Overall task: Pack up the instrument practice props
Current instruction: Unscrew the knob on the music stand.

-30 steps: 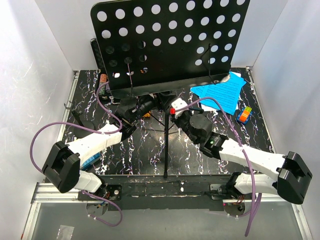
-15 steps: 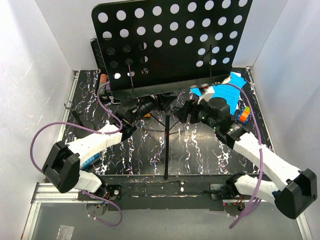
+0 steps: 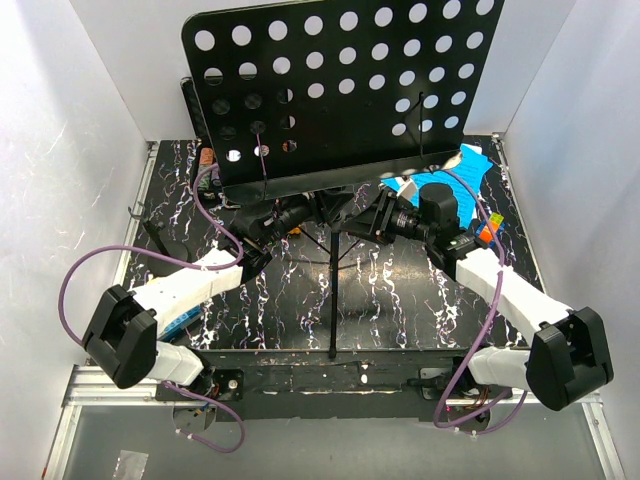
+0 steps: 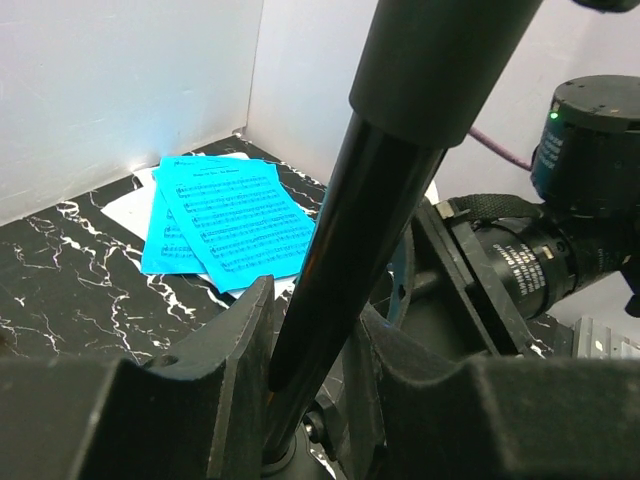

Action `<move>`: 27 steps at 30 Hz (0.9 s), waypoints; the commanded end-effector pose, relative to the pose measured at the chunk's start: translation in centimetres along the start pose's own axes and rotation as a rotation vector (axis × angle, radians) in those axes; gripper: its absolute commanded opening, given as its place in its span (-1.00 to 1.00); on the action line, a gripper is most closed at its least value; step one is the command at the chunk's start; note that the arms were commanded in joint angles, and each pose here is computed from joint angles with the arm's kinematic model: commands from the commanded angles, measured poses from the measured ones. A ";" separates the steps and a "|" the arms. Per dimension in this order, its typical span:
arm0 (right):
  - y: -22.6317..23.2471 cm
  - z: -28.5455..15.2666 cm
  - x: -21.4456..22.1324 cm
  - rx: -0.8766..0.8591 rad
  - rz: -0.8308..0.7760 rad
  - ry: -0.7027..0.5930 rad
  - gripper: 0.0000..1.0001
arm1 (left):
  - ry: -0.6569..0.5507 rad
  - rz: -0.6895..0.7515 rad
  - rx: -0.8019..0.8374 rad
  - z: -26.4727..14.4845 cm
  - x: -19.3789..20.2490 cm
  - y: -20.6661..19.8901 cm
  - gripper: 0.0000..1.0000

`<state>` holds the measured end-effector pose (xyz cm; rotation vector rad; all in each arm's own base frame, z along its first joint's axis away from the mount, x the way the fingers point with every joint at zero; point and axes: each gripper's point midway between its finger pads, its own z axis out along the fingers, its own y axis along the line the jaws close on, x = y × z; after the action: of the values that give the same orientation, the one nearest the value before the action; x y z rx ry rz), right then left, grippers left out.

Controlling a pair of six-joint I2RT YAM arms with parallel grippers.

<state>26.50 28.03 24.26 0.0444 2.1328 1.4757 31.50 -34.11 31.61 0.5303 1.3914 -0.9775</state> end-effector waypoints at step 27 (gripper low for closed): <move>-0.5 1.1 -3.1 -0.056 -0.098 -0.074 -0.97 | 0.104 -0.113 -0.032 0.2 0.4 -0.8 -1.00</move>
<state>28.47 27.60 23.71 0.0711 2.0853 1.5123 31.19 -34.33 31.81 0.5704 1.4414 -0.9604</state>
